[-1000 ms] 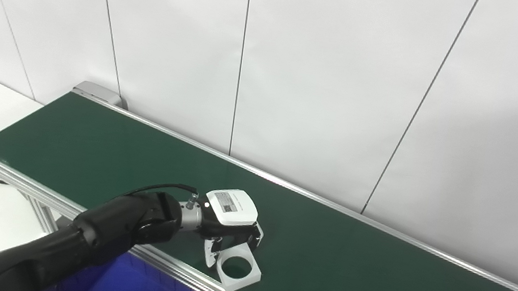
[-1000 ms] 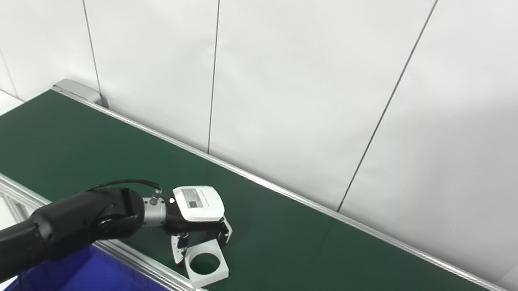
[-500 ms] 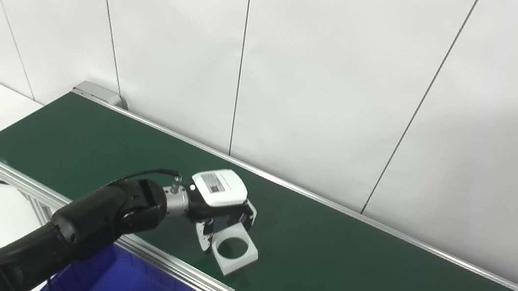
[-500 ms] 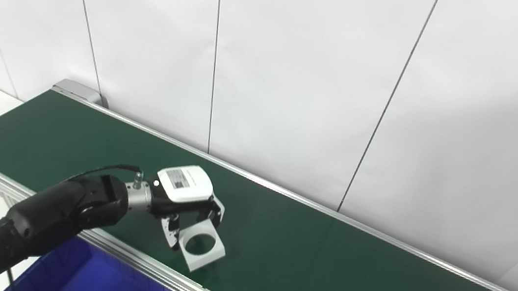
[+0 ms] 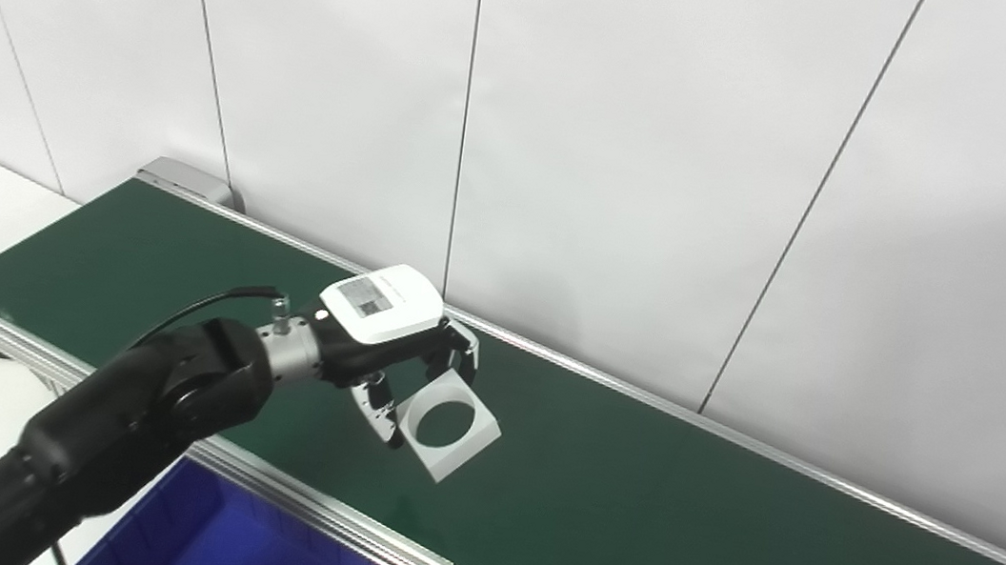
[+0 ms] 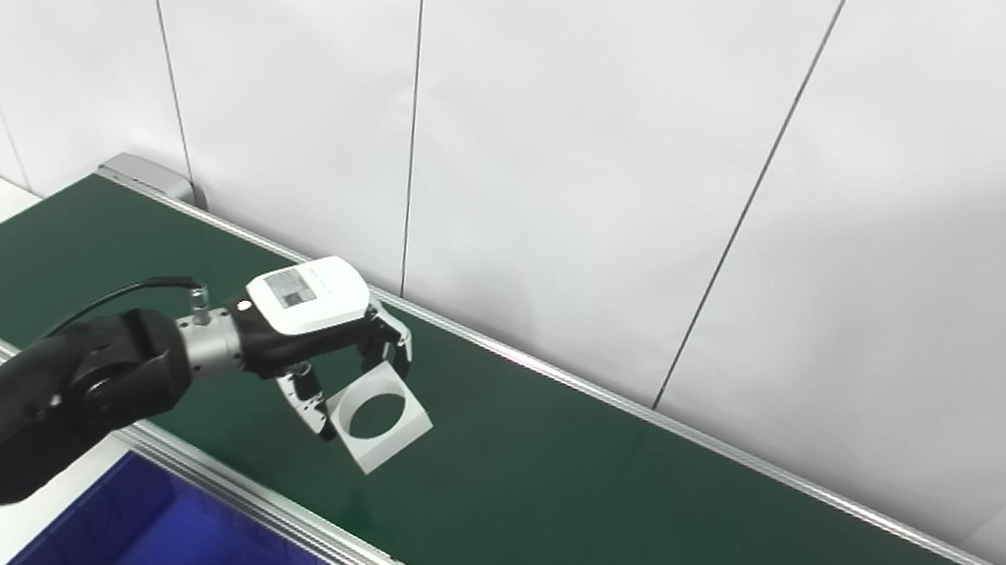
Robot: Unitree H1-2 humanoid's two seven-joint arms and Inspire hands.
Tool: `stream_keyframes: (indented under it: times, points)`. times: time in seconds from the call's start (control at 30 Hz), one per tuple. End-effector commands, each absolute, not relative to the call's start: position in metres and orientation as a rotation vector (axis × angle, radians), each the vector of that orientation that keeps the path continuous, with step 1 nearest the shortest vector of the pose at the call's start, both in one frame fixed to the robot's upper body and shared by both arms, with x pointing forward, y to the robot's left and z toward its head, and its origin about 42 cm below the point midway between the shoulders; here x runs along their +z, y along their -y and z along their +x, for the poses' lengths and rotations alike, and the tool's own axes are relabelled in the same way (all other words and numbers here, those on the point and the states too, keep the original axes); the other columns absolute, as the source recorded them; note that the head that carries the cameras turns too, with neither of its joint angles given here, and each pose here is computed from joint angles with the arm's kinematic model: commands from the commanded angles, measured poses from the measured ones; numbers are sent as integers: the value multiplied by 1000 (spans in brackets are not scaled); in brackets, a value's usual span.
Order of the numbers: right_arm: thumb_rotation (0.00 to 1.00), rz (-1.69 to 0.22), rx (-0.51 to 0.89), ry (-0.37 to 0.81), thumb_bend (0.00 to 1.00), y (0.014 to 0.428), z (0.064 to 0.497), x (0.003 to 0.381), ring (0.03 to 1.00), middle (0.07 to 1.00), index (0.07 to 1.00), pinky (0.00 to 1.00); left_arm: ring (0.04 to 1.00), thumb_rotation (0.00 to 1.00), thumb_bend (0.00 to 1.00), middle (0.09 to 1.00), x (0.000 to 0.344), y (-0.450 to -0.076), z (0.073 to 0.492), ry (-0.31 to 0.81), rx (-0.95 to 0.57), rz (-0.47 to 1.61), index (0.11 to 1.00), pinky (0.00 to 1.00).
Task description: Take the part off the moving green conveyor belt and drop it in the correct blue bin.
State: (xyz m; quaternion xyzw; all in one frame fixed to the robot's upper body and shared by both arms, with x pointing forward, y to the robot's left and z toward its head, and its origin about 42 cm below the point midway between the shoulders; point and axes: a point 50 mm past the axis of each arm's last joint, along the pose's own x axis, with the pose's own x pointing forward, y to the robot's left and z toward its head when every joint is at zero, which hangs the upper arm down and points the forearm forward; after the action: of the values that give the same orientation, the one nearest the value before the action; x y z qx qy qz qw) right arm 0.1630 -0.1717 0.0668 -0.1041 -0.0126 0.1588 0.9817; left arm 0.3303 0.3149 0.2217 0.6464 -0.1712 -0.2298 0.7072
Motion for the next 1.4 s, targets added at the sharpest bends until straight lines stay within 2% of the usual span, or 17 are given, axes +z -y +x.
stream_keyframes:
  times: [0.0,0.13,0.5,0.77,1.0,1.1,1.37]
  points:
    - [491,-188,318,108,617,172,164,82,849,878,962,778,462,0,522,452,242,-322,322,413,-458,1426,503,482]
    - [497,-185,321,110,611,174,163,85,853,884,966,784,435,0,522,446,245,-325,303,412,-429,1376,506,429]
    - [529,-195,315,127,604,181,160,92,857,888,971,782,448,0,504,475,242,-335,248,328,-345,1295,505,468]
    - [524,-204,295,137,592,190,158,107,846,875,964,774,474,0,504,488,229,-326,214,256,-322,1234,488,503]
    - [475,-215,290,147,573,199,160,121,834,866,953,760,460,0,503,499,206,-313,192,159,-317,1155,484,466]
    - [435,-215,288,149,563,203,161,126,827,860,948,749,475,0,503,500,196,-307,187,126,-314,1160,474,492]
    - [373,-223,278,154,550,209,166,136,796,839,928,717,429,0,503,462,165,-296,179,39,-336,1181,517,441]
